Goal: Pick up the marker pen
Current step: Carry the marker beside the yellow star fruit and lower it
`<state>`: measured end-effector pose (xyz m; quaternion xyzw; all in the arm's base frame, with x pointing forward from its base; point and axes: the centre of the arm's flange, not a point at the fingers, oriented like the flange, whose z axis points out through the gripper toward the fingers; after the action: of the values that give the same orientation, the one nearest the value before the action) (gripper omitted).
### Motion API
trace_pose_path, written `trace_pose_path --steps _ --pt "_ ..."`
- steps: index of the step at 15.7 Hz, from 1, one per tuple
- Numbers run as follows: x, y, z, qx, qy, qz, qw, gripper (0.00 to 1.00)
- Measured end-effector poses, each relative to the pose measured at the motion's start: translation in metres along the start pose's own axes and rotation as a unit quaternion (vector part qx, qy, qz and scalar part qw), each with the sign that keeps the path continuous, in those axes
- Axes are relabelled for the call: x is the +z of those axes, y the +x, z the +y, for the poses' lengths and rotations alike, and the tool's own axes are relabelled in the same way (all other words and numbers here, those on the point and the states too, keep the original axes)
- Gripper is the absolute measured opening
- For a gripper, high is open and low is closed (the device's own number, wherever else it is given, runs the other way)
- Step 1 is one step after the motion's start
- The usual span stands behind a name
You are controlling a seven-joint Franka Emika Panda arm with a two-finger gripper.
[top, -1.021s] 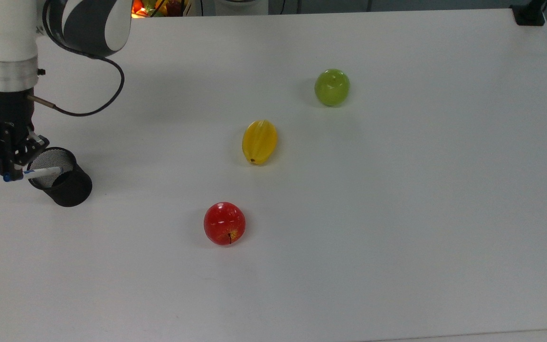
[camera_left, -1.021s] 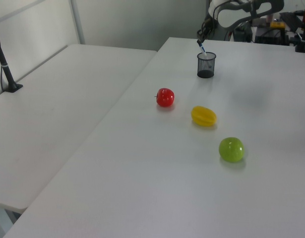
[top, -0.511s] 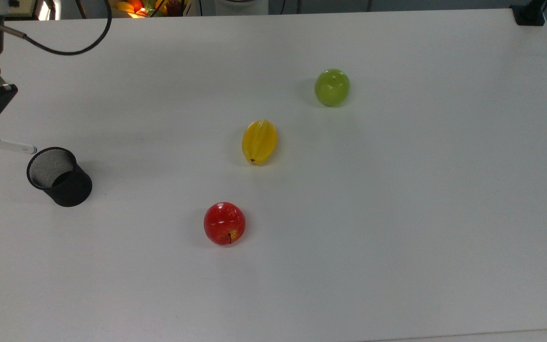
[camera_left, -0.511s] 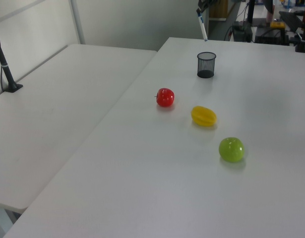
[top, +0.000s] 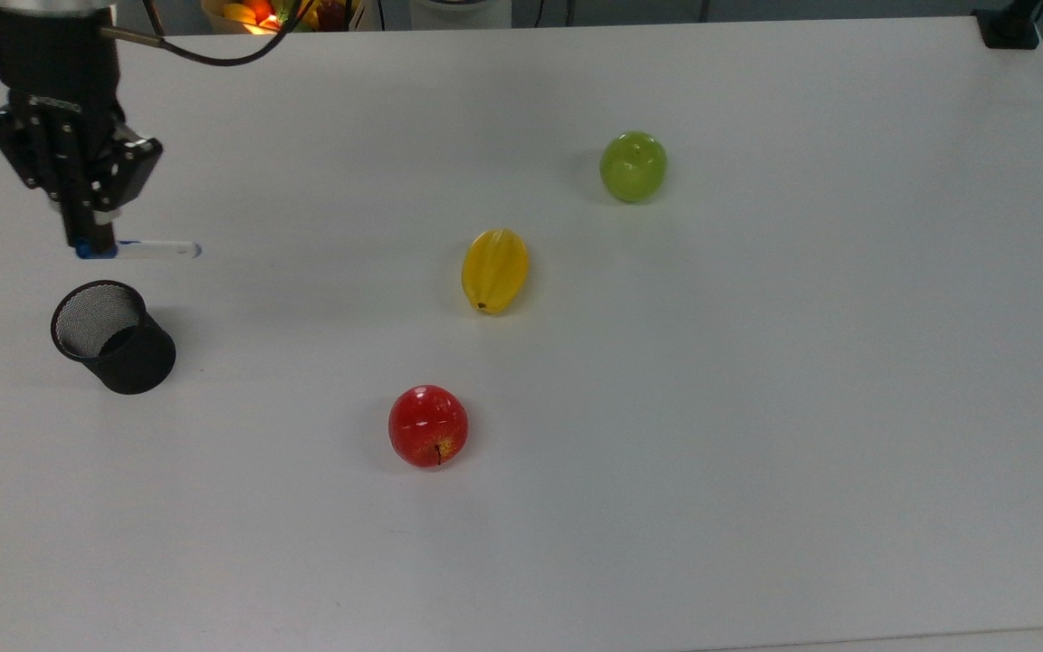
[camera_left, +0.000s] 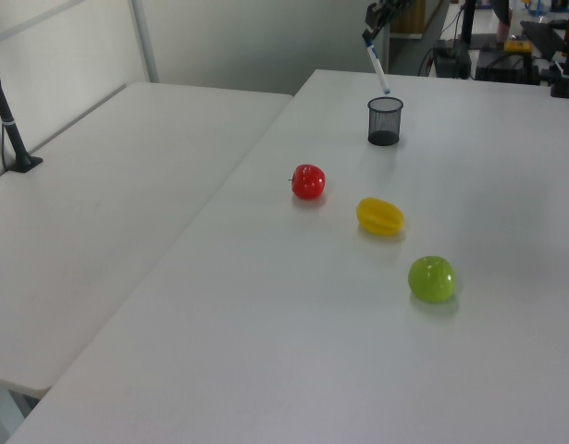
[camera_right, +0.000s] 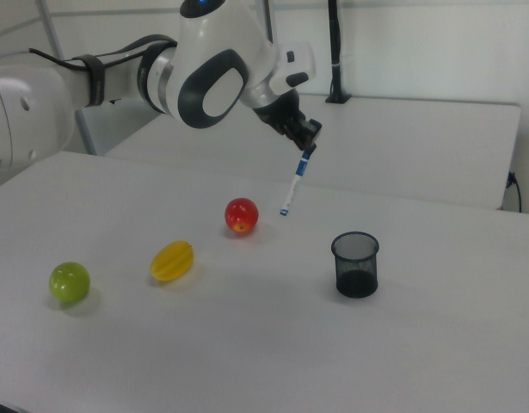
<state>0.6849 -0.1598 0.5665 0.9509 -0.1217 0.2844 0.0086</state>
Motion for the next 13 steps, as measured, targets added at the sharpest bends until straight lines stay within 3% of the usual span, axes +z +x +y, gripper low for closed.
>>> trace_pose_path --steps 5,9,13 --pt "0.021 -0.044 -0.065 -0.040 0.020 -0.116 0.9923 0.16" --pt "0.059 -0.087 -0.103 -0.086 0.029 -0.210 0.9735 0.16" --pt "0.100 -0.116 -0.116 -0.109 0.029 -0.259 0.9592 0.16"
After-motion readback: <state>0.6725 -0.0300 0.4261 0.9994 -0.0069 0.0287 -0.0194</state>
